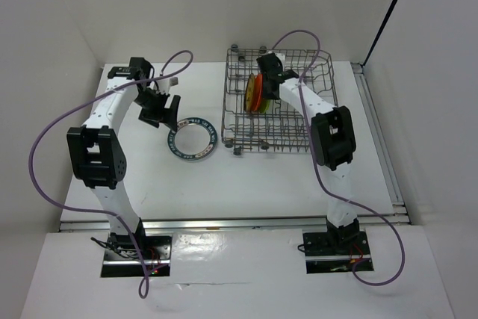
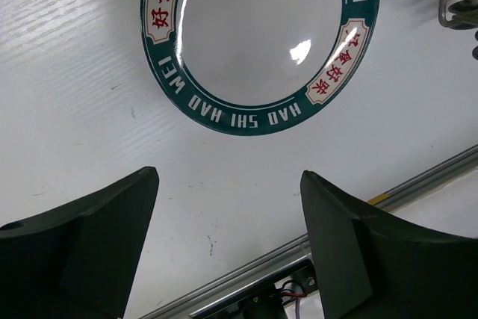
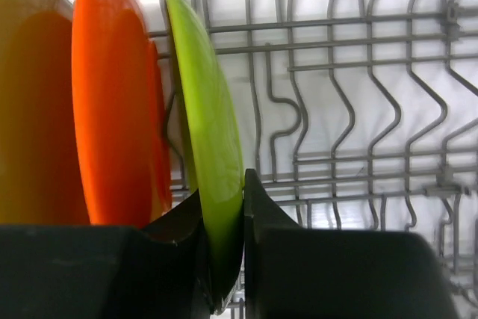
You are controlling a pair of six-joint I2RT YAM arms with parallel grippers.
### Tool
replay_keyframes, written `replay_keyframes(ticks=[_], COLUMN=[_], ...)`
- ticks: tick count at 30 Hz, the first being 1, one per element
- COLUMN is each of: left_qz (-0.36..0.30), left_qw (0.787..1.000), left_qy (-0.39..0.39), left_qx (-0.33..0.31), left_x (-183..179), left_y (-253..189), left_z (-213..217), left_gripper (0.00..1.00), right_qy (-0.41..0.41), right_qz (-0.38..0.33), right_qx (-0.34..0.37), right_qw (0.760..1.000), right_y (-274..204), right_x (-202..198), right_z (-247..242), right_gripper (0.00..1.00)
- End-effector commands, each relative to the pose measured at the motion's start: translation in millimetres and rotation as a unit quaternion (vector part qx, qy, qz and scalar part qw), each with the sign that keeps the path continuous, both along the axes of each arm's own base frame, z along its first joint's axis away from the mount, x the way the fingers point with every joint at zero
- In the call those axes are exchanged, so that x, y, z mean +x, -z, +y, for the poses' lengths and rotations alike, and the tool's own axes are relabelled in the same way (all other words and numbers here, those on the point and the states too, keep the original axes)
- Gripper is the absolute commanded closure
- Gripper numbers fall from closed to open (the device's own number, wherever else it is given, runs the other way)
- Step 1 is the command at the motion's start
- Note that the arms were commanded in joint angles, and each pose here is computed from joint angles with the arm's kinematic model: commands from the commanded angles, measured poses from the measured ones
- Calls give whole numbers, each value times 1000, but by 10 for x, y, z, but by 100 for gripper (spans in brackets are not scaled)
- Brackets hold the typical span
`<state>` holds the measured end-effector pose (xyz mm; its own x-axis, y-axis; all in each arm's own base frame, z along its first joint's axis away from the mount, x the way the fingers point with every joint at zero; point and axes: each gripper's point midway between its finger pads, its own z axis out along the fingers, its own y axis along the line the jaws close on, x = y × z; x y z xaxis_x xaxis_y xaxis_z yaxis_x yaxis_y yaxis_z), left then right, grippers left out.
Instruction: Unload the plates from the dish rack
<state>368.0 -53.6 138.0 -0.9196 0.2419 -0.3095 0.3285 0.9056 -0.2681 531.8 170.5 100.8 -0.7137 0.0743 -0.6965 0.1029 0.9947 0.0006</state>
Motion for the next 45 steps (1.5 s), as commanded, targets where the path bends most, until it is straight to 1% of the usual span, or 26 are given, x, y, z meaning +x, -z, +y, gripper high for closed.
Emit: replay_keyframes(ticks=[1,2,3,10,13,15,16,17,20,22,24,26,27,29,30,32,34,38,39,41,42,44,45], left_qz=[-27,-31,-26,-46,-61,-87,-92,-113,-138,-170,-195,-217,-233,-261,-272,-291,-284,-281,-283,-286,-286,-285,-280], left_qw=[999,999,999,998,998,995,994,992,987,982,977,971,967,960,957,951,951,952,951,950,950,949,951], left_qy=[2,4,4,14,19,23,26,31,37,47,57,64,70,65,67,63,67,67,71,75,75,82,82], left_qx=[-23,-28,-28,-26,-25,-37,-44,-56,-68,-73,-69,-70,-71,-74,-77,-86,-103,-103,-100,-98,-98,-103,-103], left_x=[4,21,-5,6,41,133,139,233,364,481,576,593,636,644,651,666,592,510,512,480,446,428,408], left_y=[-251,-282,-279,-447,-485,-627,-698,-830,-1004,-1157,-1199,-1296,-1327,-1466,-1509,-1580,-1613,-1635,-1635,-1645,-1668,-1674,-1659], left_z=[-65,-81,-81,-110,-107,-151,-174,-219,-261,-330,-405,-459,-502,-508,-552,-577,-628,-622,-619,-612,-610,-661,-660], left_gripper=[9,9,9,9,9,9,9,9,9,9,9,9,9,9,7,6,6,6,6,6,6,6,4], right_qy=[20,20,17,22,36,65,79,92,103,104,113,115,111,107,99,92,83,78,76,78,74,73,64], right_qz=[-32,-32,-47,-109,-116,-128,-125,-135,-149,-160,-165,-176,-191,-188,-197,-202,-221,-256,-264,-267,-274,-276,-284], right_qx=[2,2,5,-6,-16,-6,-15,-5,-8,-12,-30,-45,-37,-42,-35,-34,-20,3,5,-5,4,3,17], right_qw=[999,999,999,994,993,990,989,987,983,982,979,977,975,975,975,974,972,963,962,961,959,958,957], right_y=[-273,-289,-359,-882,-1031,-1187,-1223,-1342,-1530,-1712,-1914,-2070,-2234,-2257,-2370,-2365,-2522,-2847,-2941,-2954,-3043,-3061,-3127], right_x=[96,75,111,97,77,104,68,78,37,9,-114,-221,-307,-418,-527,-614,-718,-825,-849,-878,-928,-975,-1004], right_z=[-54,-63,-52,30,12,-22,-85,-92,-161,-156,-242,-240,-194,-177,-134,-66,37,201,179,190,222,238,312], right_gripper=[91,97,100,100,100,100,100,100,100,100,100,100,100,100,100,100,100,100,100,100,100,100,100])
